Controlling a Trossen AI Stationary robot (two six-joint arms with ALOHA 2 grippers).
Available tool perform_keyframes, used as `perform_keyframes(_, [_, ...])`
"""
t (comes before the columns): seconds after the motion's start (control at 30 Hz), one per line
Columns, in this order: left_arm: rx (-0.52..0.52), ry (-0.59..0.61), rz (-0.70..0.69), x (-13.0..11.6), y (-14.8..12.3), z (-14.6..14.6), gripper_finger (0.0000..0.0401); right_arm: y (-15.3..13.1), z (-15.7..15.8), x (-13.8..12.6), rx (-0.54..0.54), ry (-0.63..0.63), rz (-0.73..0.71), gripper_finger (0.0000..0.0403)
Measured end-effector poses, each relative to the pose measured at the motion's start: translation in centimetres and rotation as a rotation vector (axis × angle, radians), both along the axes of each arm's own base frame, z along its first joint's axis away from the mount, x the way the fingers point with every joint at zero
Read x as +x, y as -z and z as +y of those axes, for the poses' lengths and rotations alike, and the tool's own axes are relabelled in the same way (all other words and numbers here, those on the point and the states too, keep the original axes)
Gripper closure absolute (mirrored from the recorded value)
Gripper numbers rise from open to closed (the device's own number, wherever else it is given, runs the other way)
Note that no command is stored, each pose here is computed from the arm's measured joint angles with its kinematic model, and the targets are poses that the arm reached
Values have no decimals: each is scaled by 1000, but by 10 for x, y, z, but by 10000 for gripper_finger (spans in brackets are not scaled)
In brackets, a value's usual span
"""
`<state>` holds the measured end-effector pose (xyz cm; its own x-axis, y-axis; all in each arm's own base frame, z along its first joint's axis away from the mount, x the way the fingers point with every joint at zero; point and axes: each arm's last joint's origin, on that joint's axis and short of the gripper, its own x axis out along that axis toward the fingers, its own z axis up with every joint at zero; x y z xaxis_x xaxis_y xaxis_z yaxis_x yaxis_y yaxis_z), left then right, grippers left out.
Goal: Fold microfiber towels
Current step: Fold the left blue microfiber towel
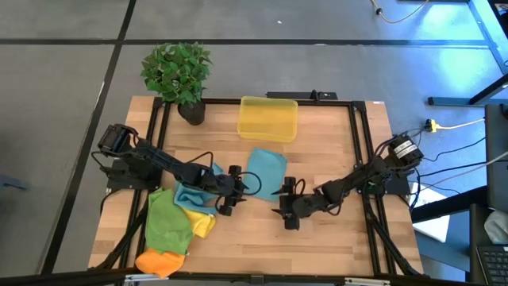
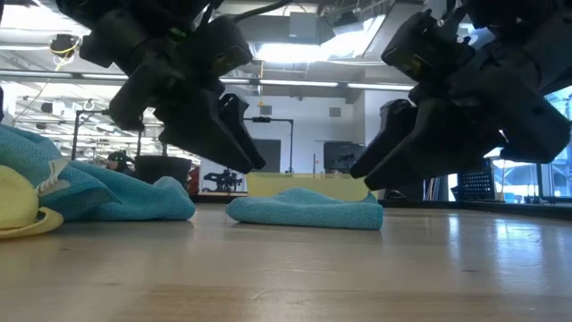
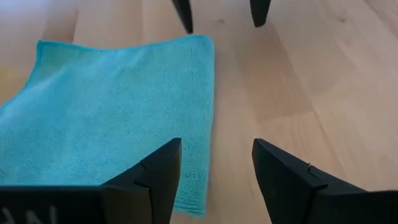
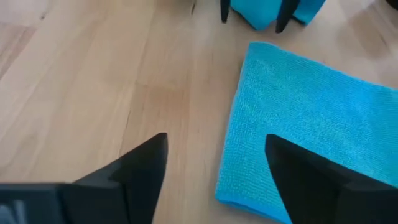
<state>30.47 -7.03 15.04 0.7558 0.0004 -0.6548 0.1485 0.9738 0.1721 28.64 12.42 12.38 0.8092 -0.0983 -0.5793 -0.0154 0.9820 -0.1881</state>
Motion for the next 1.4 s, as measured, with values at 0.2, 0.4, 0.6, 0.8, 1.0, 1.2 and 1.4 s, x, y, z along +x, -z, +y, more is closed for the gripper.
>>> perform_keyframes(0.2, [57, 29, 87, -5, 9, 1, 210, 2, -3, -1, -53, 30, 16, 118])
perform_keyframes(0.4, [93, 43, 134, -3, 26, -3, 210, 9, -3, -1, -74, 35, 35, 126])
perform_keyframes(0.6, [145, -1, 121, 1, 35, -3, 210, 32, -4, 2, -82, 61, 73, 128])
perform_keyframes(0.8, [232, -34, 93, 2, 32, -1, 210, 38, -4, 4, -105, 84, 68, 128])
perform_keyframes(1.0, [260, -23, 119, 3, 41, -2, 210, 39, -4, 3, -110, 86, 78, 128])
perform_keyframes(1.2, [283, -29, 140, 4, 53, -5, 210, 40, -5, 2, -119, 84, 88, 131])
perform_keyframes(1.4, [324, 18, 146, 3, 54, -8, 227, 41, -5, 1, -124, 80, 104, 194])
